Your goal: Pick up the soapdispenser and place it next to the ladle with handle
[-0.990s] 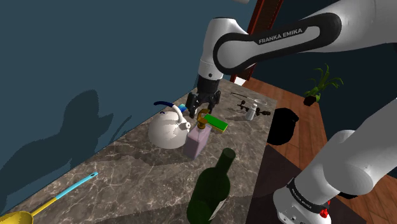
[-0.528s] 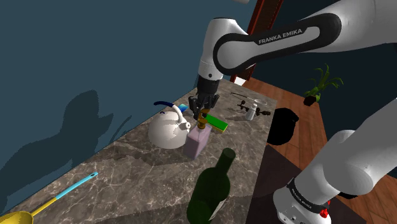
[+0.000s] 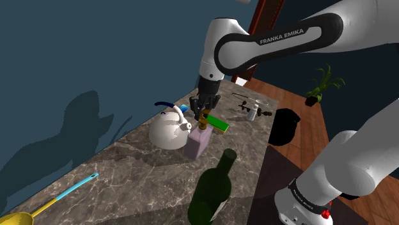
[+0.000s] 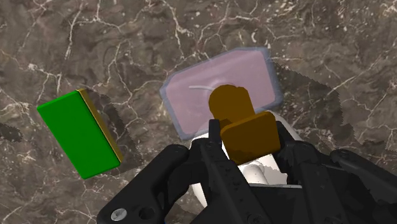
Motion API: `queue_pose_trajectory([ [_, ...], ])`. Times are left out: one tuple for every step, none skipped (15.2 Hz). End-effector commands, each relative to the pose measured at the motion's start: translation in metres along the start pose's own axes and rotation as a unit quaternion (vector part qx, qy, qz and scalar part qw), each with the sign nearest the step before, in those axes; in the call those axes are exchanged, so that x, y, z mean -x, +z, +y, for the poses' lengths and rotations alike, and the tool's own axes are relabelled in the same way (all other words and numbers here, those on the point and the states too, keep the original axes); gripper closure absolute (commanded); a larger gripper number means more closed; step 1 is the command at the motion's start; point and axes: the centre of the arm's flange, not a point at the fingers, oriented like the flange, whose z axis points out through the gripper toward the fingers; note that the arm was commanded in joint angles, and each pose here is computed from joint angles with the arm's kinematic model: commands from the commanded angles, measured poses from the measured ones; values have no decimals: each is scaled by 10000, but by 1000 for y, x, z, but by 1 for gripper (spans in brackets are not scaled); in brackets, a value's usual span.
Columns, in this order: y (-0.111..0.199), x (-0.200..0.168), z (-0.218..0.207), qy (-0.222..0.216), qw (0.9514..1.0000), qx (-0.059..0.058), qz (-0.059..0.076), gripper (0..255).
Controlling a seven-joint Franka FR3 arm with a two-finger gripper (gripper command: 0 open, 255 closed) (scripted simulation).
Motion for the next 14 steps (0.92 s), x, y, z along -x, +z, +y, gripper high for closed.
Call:
queue_pose_trajectory([
  [-5,1,0,1,10000,3,-3,255],
  [-10,1,0,1,10000,3,-3,255],
  [-15,1,-1,1,10000,3,-3,255],
  [-21,2,-1,1,10000,3,-3,255],
  [-26,2,-2,1,10000,3,-3,255],
  [-31,3,-2,1,10000,3,-3,255],
  [-36,3,-2,1,10000,3,-3,255],
  [-42,4,-3,1,10000,3,-3,255],
  [-47,4,-3,1,10000,3,-3,255],
  [-52,5,-3,1,10000,3,-3,255],
  [-57,5,-4,1,10000,3,-3,255],
  [-63,6,-4,1,10000,3,-3,255],
  [-68,6,-4,1,10000,3,-3,255],
  [-73,7,-5,1,10000,3,-3,255],
])
